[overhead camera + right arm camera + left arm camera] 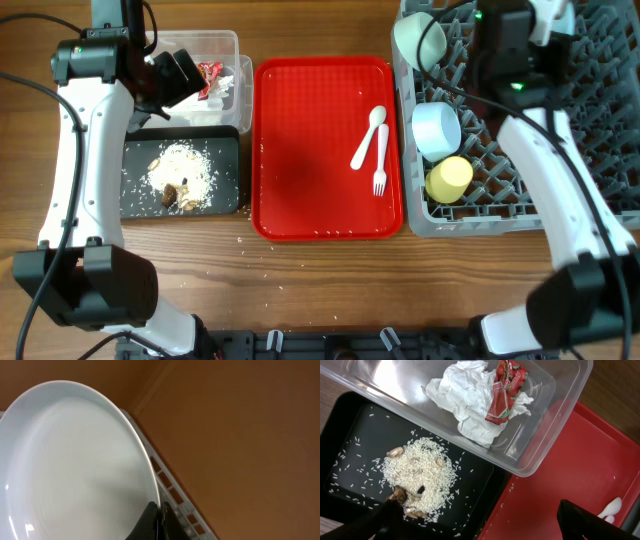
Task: Sort waste into correct bins and load items into the dishwasher rack
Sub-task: 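Grasp the light-blue plate with the right gripper and stand it in the rack, then grasp the white fork with the right gripper and put it in the rack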
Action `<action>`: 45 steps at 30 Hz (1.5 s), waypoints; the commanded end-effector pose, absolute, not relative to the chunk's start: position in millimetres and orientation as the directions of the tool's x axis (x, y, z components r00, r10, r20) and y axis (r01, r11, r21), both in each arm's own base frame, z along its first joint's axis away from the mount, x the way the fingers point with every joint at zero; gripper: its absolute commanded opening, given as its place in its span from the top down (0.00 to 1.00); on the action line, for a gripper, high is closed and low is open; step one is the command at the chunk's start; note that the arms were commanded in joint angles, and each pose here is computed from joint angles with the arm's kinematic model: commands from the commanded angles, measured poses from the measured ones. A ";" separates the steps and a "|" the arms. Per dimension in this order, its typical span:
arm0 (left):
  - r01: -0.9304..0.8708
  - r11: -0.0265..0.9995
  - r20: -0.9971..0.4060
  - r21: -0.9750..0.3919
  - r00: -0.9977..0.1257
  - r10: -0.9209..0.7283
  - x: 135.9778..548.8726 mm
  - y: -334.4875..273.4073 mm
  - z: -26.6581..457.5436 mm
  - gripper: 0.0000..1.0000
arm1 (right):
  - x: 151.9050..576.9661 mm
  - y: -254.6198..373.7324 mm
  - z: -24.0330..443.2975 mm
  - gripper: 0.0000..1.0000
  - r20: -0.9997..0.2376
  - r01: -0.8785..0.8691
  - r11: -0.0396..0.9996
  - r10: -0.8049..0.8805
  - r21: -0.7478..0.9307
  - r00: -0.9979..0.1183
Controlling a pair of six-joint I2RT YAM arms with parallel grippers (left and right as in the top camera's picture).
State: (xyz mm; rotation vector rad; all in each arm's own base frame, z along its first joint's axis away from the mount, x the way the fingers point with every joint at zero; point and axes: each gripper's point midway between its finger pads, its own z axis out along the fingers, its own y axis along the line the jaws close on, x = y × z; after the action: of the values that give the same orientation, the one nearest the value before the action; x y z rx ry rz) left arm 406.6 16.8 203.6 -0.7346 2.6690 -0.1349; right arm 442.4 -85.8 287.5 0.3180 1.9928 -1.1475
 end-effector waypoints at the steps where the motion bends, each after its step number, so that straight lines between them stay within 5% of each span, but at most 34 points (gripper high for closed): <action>1: -0.483 0.854 -0.345 -0.192 -0.782 -0.520 407.3 19.2 211.7 0.00 | 459.2 -83.5 260.3 0.96 -0.685 0.510 0.535 -0.194 -0.674 -0.702; 8: -0.483 0.854 -0.345 -0.192 -0.782 -0.519 407.3 19.2 211.7 0.00 | 488.3 -64.6 210.8 0.95 -0.650 0.388 0.649 -0.222 -0.654 -0.726; 9: -0.483 0.854 -0.345 -0.192 -0.782 -0.520 407.3 19.2 211.7 0.00 | 491.8 -59.6 206.8 0.69 -0.653 0.363 0.678 -0.227 -0.639 -0.723; 10: -0.483 0.854 -0.345 -0.192 -0.782 -0.520 407.3 19.2 211.7 0.00 | 494.3 -56.1 204.5 0.54 -0.657 0.350 0.698 -0.229 -0.625 -0.718; 12: -0.483 0.854 -0.345 -0.192 -0.782 -0.520 407.3 19.2 211.7 0.00 | 494.8 -55.5 204.3 0.44 -0.670 0.361 0.705 -0.216 -0.610 -0.710; 16: -0.483 0.854 -0.345 -0.192 -0.782 -0.519 407.3 19.2 211.7 0.00 | 489.9 -55.0 222.3 0.41 -0.695 0.383 0.707 -0.212 -0.594 -0.687; 19: -0.483 0.854 -0.345 -0.192 -0.782 -0.520 407.3 19.2 211.7 0.00 | 472.3 -35.3 283.4 0.39 -0.780 0.414 0.744 -0.225 -0.525 -0.584; 22: -0.483 0.854 -0.345 -0.192 -0.782 -0.519 407.3 19.2 211.7 0.00 | 445.4 58.5 300.7 0.37 -0.817 0.145 0.915 -0.254 -0.376 -0.517; 24: -0.483 0.854 -0.345 -0.192 -0.782 -0.519 407.3 19.2 211.7 0.00 | 416.6 147.3 265.4 0.35 -0.793 -0.101 0.993 -0.115 -0.068 -0.598; 27: -0.483 0.854 -0.345 -0.192 -0.782 -0.519 407.3 19.2 211.7 0.00 | 383.2 196.1 191.5 0.37 -0.548 0.017 0.968 0.157 0.252 -0.821; 30: -0.483 0.854 -0.345 -0.192 -0.782 -0.519 407.3 19.2 211.7 0.00 | 357.8 200.1 125.5 0.37 -0.314 0.117 0.968 0.184 0.222 -0.931; 34: -0.483 0.854 -0.345 -0.192 -0.782 -0.520 407.2 19.2 211.7 0.00 | 329.7 185.9 85.0 0.37 -0.154 0.102 0.990 0.116 0.095 -0.981; 45: -0.483 0.854 -0.345 -0.192 -0.782 -0.520 407.4 19.2 211.6 0.00 | 308.7 158.2 12.0 0.49 -0.034 0.086 0.993 0.083 -0.082 -0.996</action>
State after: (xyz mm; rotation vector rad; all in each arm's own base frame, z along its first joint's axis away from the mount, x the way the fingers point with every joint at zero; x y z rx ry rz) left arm 406.7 16.8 203.6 -0.7345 2.6687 -0.1350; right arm 308.7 167.6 21.3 0.1290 3.1156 -0.0567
